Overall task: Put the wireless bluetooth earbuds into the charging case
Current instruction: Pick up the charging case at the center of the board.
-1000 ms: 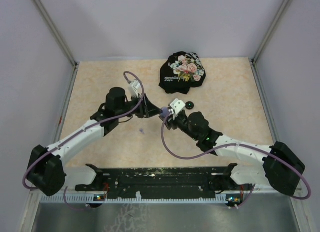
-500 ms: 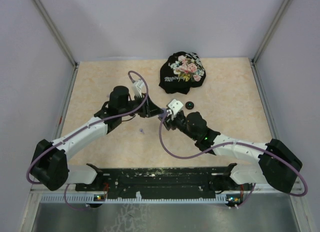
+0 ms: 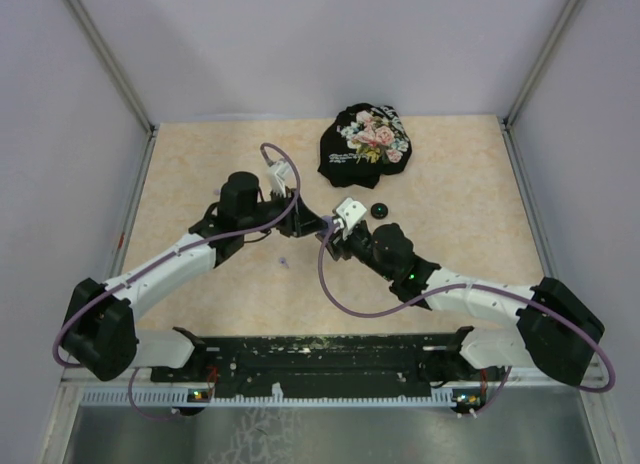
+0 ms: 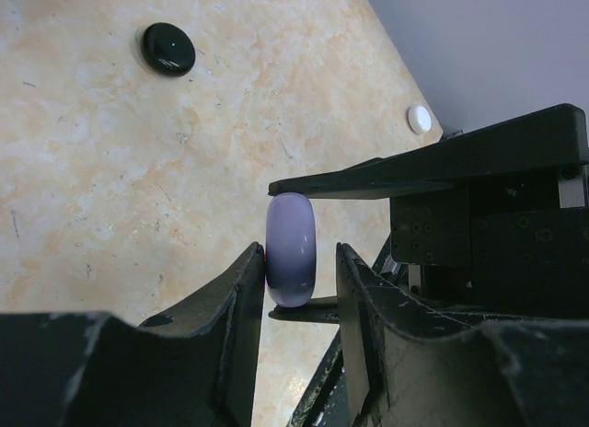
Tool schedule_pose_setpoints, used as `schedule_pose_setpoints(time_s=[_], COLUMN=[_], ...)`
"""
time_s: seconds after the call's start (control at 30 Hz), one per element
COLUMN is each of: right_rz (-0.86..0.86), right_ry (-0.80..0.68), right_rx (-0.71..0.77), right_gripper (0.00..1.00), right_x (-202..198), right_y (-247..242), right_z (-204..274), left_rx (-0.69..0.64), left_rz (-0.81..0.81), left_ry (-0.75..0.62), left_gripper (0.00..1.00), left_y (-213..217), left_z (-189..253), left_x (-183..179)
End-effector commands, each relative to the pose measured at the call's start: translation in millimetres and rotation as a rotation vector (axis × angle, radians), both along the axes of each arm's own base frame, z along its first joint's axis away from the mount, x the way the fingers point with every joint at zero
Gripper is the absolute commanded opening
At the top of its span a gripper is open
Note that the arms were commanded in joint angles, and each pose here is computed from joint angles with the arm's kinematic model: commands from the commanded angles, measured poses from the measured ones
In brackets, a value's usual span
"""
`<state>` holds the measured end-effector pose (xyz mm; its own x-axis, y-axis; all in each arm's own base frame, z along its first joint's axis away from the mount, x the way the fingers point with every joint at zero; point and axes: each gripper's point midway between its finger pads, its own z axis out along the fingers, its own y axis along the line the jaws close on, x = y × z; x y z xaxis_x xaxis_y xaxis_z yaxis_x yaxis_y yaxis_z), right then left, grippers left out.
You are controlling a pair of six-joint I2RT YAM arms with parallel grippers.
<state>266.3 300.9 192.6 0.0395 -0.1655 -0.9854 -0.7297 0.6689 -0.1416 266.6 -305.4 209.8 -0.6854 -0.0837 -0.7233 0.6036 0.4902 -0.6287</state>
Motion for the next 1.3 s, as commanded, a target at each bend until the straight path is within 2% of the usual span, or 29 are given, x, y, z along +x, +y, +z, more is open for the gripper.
schedule_pose_setpoints(time_s=[0.0,0.1,0.17,0.3,0.63,0.8,0.97,1.27], right_rz=[0.029,0.035,0.035,0.034,0.042,0.135,0.202,0.361], right_ry=[-0.061,-0.060,-0.058,-0.055,0.022,0.089,0.113,0.157], right_rx=[0.104,0.107,0.106,0.110,0.155,0.226,0.228,0.282], right_gripper=[0.46,0.46,0.46,0.47,0.57,0.62,0.64,0.67], right_x=[2,1,1,0,-2,-5,-13,-22], right_y=[15,16,16,15,12,4,-1,-6], right_z=[41,42,41,42,47,55,61,74], left_rx=[-0.015,-0.010,-0.005,0.004,0.081,0.140,0.188,0.227], left_rz=[-0.064,-0.072,-0.076,-0.075,-0.031,-0.024,-0.018,-0.146], left_ry=[-0.049,-0.057,-0.060,-0.076,-0.219,-0.295,-0.381,-0.496], left_gripper=[0.42,0.42,0.39,0.25,0.04,0.00,0.00,0.01], left_y=[-8,-8,-8,-7,9,20,30,31], left_z=[16,15,14,16,30,36,49,65], left_x=[-8,-8,-8,-7,1,5,9,-3])
